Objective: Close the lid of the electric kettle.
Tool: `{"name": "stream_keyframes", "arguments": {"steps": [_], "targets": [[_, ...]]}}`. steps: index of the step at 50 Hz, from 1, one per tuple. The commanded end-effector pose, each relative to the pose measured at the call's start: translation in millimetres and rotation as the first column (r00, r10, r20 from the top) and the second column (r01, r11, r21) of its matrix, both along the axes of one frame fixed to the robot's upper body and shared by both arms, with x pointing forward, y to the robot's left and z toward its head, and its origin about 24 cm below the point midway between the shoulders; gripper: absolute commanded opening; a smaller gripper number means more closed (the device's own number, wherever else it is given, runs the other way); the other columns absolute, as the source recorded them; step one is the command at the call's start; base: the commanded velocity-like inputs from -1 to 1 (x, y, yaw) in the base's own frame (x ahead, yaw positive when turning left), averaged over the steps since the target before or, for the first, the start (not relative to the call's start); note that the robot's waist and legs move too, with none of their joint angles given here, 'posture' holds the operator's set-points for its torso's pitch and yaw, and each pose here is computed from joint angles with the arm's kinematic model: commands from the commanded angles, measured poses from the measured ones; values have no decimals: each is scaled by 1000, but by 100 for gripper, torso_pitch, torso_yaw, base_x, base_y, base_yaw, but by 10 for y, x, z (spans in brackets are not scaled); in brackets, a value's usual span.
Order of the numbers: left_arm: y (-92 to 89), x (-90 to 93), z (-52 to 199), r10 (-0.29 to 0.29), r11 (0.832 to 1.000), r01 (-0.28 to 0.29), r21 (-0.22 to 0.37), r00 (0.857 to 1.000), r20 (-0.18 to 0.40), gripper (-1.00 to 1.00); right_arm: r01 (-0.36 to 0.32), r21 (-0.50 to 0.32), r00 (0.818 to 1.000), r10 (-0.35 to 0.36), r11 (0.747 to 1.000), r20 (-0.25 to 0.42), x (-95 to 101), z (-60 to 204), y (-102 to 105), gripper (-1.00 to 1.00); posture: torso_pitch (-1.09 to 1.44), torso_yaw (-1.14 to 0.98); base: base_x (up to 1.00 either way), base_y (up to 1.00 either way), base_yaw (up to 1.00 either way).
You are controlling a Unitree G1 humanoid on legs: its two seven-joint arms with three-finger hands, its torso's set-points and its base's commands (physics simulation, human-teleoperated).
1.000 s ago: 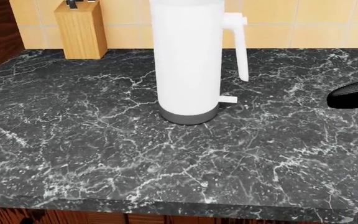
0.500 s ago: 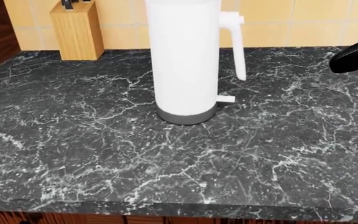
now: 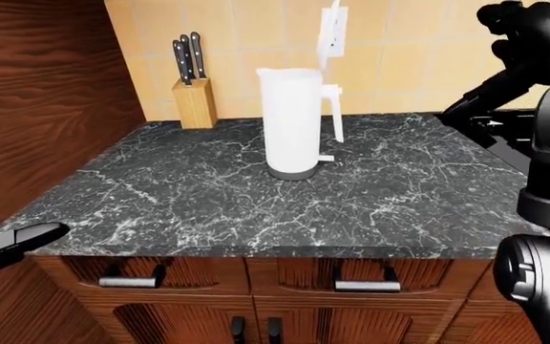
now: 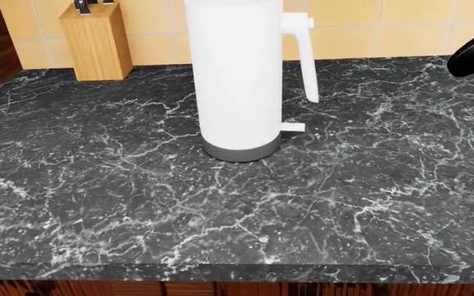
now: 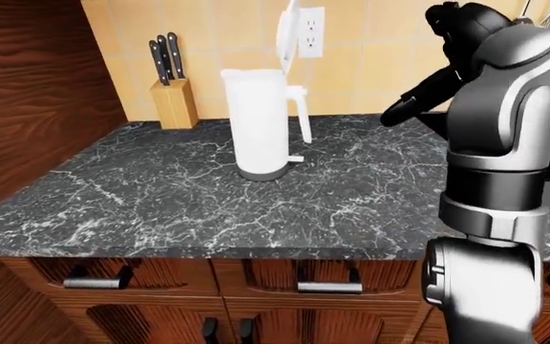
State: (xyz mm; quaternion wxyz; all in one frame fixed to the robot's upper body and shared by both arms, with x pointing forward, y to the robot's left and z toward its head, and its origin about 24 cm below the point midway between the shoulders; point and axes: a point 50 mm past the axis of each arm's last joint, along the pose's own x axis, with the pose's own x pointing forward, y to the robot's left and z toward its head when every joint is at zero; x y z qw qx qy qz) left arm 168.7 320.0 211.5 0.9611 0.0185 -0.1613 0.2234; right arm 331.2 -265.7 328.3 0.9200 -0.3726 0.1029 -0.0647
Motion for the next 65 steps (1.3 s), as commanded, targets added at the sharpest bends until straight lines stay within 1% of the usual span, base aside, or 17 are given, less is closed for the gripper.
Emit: {"name": "stream_keyframes", "arguments": {"steps": [1, 4, 10, 18, 27, 29, 32, 37, 43, 48, 49, 56, 62, 65], "targets": [[-43, -30, 141, -10, 999, 7, 49, 998, 58, 100, -9, -71, 998, 13, 997, 55, -46, 212, 50, 100, -39, 0, 0, 0, 0], [-44, -35, 146, -10, 999, 7, 48, 998, 59, 100, -17, -110, 999, 21, 994, 34, -2, 227, 79, 100, -39, 0, 0, 0, 0], [-46, -38, 148, -10, 999, 7, 46, 998, 58, 100, -27, -155, 1000, 28, 987, 7, 70, 244, 130, 100, -39, 0, 0, 0, 0], [-39, -26, 134, -12, 999, 9, 47, 998, 58, 100, -37, -236, 999, 31, 971, -27, 195, 299, 220, 100, -39, 0, 0, 0, 0], [-38, -26, 130, -13, 999, 10, 46, 998, 60, 100, -22, -276, 999, 7, 961, -53, 357, 243, 226, 100, -39, 0, 0, 0, 0], [-41, -22, 128, -14, 999, 11, 48, 998, 59, 100, -18, -298, 998, 0, 954, -58, 384, 243, 226, 100, -39, 0, 0, 0, 0], [-46, -14, 125, -16, 999, 13, 49, 998, 59, 100, -17, -305, 998, -1, 952, -60, 410, 269, 244, 100, -39, 0, 0, 0, 0], [-47, -19, 136, -16, 999, 13, 48, 998, 61, 100, -21, -349, 998, -4, 937, -70, 455, 260, 281, 100, -39, 0, 0, 0, 0], [-50, -18, 137, -17, 999, 14, 48, 998, 61, 100, -18, -372, 997, -12, 928, -79, 504, 265, 301, 100, -39, 0, 0, 0, 0], [-50, -22, 144, -17, 999, 14, 47, 998, 61, 100, -14, -403, 995, -25, 915, -92, 561, 271, 315, 100, -39, 0, 0, 0, 0], [-48, -26, 148, -16, 999, 13, 47, 998, 62, 100, -16, -414, 995, -25, 910, -95, 570, 277, 327, 100, -39, 0, 0, 0, 0], [-47, -34, 155, -15, 999, 12, 46, 998, 62, 100, -19, -431, 995, -23, 902, -93, 594, 354, 373, 100, -39, 0, 0, 0, 0], [-20, -6, 118, -13, 999, 10, 43, 998, 62, 100, -38, -463, 995, -10, 886, -100, 657, 305, 454, 100, -39, 0, 0, 0, 0], [-9, 12, 101, -12, 999, 10, 42, 998, 62, 100, -50, -475, 995, 4, 879, -98, 689, 310, 531, 100, -39, 0, 0, 0, 0]]}}
